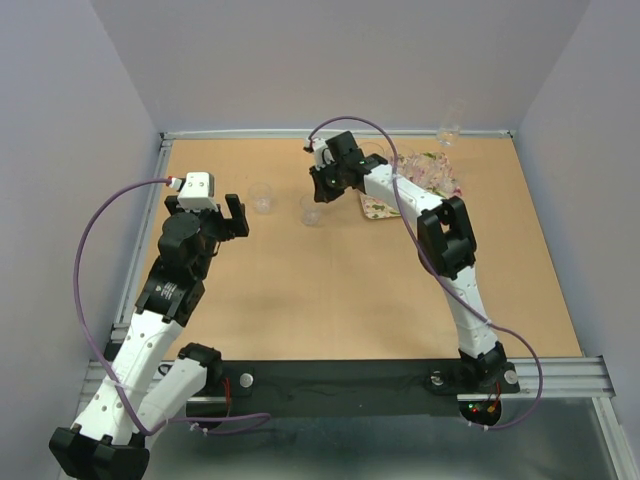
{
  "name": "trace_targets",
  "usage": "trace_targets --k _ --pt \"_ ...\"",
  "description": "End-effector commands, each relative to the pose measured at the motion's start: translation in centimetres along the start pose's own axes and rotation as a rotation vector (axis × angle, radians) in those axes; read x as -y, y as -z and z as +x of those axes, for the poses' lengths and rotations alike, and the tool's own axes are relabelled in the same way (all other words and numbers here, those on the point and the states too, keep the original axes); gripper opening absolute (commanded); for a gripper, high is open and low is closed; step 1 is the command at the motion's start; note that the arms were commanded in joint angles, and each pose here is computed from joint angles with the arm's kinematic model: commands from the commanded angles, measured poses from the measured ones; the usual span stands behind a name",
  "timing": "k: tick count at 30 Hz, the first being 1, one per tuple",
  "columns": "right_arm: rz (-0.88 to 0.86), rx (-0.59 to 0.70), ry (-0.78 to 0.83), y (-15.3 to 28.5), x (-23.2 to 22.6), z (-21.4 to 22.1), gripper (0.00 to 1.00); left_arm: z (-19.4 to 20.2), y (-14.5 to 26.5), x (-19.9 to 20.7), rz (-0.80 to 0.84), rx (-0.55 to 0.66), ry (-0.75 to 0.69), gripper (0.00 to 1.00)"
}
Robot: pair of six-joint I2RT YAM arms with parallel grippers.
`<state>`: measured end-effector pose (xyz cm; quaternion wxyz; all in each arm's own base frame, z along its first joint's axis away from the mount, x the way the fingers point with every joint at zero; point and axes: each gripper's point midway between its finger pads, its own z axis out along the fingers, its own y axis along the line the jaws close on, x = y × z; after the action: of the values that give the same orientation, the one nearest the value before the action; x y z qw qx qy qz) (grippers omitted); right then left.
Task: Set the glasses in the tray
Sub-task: Grab a glass with a robot arm, then place the glass into the tray
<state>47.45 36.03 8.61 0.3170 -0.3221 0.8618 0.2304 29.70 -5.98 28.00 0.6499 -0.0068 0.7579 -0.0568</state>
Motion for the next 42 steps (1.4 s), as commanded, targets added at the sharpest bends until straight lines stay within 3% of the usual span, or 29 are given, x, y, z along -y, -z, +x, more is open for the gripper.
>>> trace_targets --k 1,8,20,28,33,42 --pt "-0.045 0.073 0.153 3.6 -1.9 -3.7 0.00 -1.7 0.3 -0.4 -0.011 0.071 0.009 0.96" --pt "-0.079 0.108 0.345 8.9 -3.4 -4.8 0.00 -2.0 0.6 -0.4 -0.010 0.084 0.015 0.96" --pt "-0.009 0.075 0.436 14.8 -2.8 -1.0 0.00 -2.3 0.9 -0.4 -0.009 0.098 0.019 0.96" --pt "0.064 0.137 0.321 19.1 1.8 -0.1 0.00 -2.4 0.9 -0.5 -0.013 0.101 0.020 0.96" --pt "0.131 0.230 0.164 22.4 6.5 0.6 0.00 -2.1 0.7 -0.6 -0.015 0.094 0.018 0.96" --pt "0.310 0.282 0.030 23.4 12.1 2.9 0.00 -2.0 0.6 -0.5 -0.015 0.086 0.018 0.96"
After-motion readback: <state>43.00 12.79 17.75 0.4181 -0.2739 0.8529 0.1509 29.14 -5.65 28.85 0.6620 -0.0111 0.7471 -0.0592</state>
